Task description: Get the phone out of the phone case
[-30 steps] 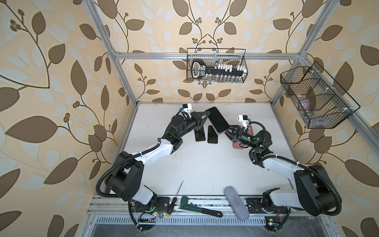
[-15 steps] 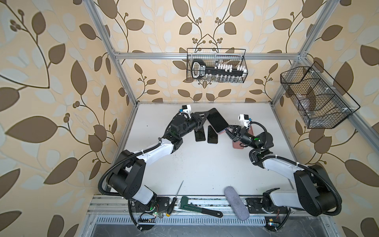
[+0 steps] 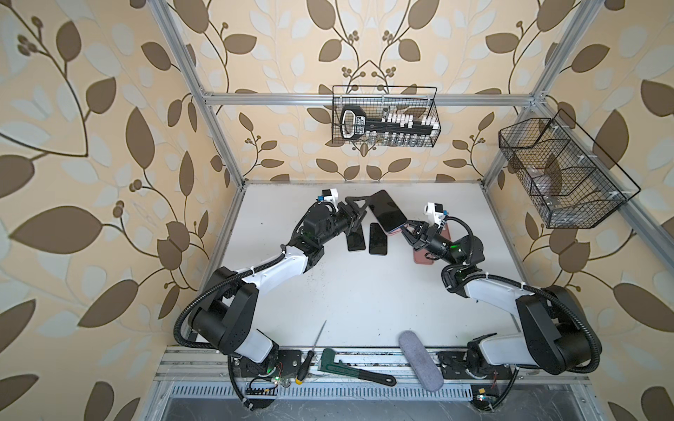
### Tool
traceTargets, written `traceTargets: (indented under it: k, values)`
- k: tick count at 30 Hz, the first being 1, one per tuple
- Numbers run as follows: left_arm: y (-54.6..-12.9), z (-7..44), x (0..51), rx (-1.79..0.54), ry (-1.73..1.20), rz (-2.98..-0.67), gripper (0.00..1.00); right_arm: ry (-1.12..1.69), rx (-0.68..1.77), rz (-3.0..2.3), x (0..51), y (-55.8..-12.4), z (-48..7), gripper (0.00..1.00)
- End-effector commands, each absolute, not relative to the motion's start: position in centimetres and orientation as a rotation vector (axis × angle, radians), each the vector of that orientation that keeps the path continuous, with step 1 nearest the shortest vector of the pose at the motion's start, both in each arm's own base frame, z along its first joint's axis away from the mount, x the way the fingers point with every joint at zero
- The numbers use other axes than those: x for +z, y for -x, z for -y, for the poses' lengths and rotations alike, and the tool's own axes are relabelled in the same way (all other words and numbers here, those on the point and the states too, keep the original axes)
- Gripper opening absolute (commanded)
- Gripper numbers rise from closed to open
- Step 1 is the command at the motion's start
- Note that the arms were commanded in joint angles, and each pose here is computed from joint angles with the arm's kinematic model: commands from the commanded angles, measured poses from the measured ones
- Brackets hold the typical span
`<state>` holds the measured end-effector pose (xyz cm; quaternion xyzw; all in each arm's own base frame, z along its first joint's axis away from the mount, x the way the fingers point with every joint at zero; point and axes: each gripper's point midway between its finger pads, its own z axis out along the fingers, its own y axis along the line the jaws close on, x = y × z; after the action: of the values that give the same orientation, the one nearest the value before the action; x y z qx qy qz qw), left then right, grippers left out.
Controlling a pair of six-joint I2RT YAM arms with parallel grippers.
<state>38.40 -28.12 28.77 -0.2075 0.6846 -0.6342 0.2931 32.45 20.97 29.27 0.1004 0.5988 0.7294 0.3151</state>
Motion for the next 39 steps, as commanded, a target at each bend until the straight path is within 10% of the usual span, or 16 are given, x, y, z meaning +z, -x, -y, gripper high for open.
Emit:
traceTargets:
  k: [1,39]
  values:
    - [-36.7,26.6,31.2,-1.7,0.608,-1.794,0.98,-0.244,1.878,-1.479,30.7,-32.7,-20.2,0.0]
    - [-31.7,31.1,32.3,-1.857,0.869,-1.878,0.99,-0.397,1.709,-1.467,26.5,-34.1,-23.1,0.0]
